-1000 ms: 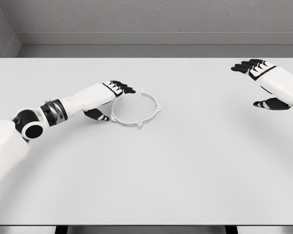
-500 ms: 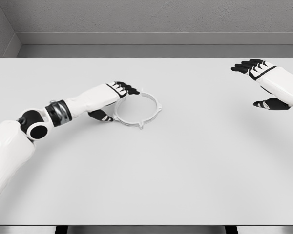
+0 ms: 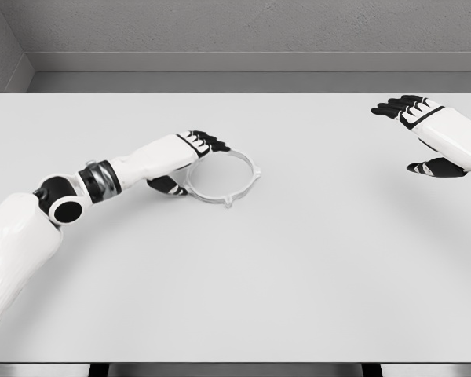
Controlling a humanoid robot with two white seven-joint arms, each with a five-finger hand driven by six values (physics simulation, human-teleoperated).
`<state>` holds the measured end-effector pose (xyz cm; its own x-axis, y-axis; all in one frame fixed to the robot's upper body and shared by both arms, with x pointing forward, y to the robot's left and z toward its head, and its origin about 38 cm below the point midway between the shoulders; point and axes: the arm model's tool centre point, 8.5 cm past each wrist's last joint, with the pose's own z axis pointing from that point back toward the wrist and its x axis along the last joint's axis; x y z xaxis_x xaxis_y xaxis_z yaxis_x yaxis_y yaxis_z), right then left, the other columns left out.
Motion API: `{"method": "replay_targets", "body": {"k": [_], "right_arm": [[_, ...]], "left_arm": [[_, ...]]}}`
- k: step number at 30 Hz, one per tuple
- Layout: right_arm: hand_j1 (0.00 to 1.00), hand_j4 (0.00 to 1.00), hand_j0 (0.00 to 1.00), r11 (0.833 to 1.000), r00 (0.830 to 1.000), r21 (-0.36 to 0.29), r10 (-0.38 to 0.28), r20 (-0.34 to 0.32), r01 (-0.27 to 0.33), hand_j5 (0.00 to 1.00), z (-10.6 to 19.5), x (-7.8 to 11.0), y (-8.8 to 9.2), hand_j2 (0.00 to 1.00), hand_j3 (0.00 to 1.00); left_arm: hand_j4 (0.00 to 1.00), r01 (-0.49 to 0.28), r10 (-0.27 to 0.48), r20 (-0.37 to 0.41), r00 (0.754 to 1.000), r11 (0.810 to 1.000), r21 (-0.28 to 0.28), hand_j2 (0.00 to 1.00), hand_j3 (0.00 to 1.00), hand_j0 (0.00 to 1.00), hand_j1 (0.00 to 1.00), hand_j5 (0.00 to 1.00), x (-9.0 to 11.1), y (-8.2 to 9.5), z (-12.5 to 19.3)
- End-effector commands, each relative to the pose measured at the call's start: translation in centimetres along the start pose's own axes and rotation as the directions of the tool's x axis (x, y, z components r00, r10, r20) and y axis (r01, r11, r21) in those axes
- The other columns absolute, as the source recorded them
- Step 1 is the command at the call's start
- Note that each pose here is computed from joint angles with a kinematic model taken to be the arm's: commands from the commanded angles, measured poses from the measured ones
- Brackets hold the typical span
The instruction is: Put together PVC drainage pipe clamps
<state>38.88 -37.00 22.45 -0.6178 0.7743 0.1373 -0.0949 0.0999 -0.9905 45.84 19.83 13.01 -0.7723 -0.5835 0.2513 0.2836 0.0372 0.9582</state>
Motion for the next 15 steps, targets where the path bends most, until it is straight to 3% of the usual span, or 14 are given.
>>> {"method": "replay_targets", "body": {"k": [1,15], "right_arm": [[1.0,1.0,1.0,1.0,1.0,-0.005,-0.005,0.0,0.005,1.0,0.02,-0.01,-0.08,1.0,1.0],[1.0,1.0,1.0,1.0,1.0,-0.006,-0.004,0.001,0.004,1.0,0.01,0.02,-0.11,1.0,1.0]], "left_arm": [[1.0,-0.007,0.007,0.004,1.0,1.0,0.007,1.0,1.0,1.0,1.0,1.0,0.15,0.05,-0.19],[1.0,-0.004,0.004,0.013,1.0,1.0,0.013,1.0,1.0,1.0,1.0,1.0,0.52,0.17,-0.56]]}}
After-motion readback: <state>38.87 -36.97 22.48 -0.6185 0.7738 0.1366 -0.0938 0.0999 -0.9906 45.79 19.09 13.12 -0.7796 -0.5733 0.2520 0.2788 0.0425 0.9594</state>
